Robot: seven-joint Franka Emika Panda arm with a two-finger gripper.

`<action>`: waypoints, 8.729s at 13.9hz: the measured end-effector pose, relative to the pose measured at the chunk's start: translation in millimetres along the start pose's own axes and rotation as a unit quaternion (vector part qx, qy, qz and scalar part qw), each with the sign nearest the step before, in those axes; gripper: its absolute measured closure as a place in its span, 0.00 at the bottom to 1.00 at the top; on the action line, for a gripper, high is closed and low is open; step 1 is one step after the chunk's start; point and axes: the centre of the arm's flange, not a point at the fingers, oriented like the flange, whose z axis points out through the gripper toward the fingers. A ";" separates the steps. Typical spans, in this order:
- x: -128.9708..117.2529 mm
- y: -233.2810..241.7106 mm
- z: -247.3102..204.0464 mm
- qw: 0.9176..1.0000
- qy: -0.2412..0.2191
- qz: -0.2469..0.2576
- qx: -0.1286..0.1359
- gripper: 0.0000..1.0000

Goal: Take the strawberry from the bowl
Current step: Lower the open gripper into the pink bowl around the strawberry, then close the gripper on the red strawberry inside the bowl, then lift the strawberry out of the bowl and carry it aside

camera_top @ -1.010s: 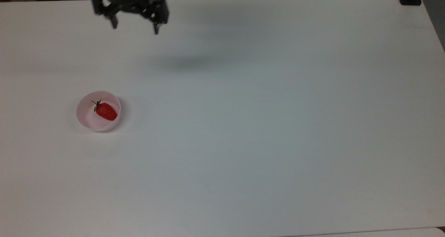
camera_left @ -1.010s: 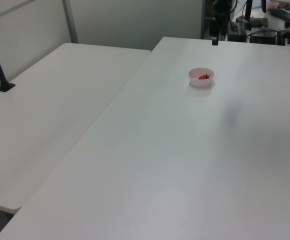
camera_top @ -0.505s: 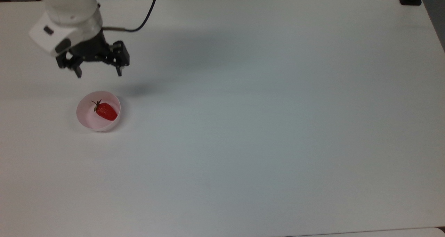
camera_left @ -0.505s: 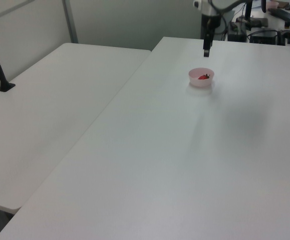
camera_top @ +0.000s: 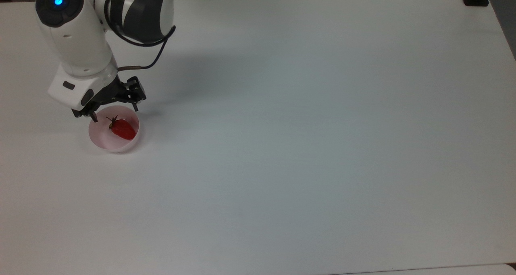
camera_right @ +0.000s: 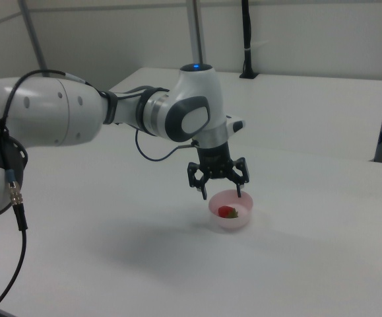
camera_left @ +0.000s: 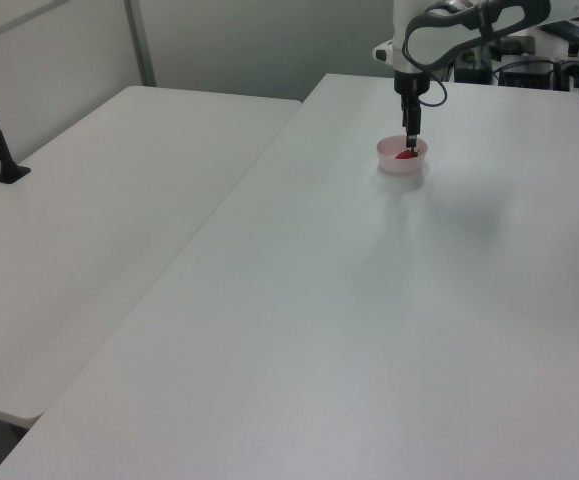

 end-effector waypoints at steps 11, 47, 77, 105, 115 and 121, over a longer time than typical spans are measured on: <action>-9.6 21.4 39.6 0.999 -0.003 -0.044 0.002 0.19; 11.5 2.4 46.4 1.000 0.005 -0.002 0.003 0.20; 16.3 -0.6 53.1 0.989 -0.023 -0.141 -0.023 0.36; -1.2 8.2 57.2 0.994 -0.039 -0.107 0.001 0.58; -6.1 9.3 -0.2 0.999 -0.017 -0.044 0.004 0.58; -66.7 69.2 -1.8 1.000 -0.025 0.001 0.004 0.58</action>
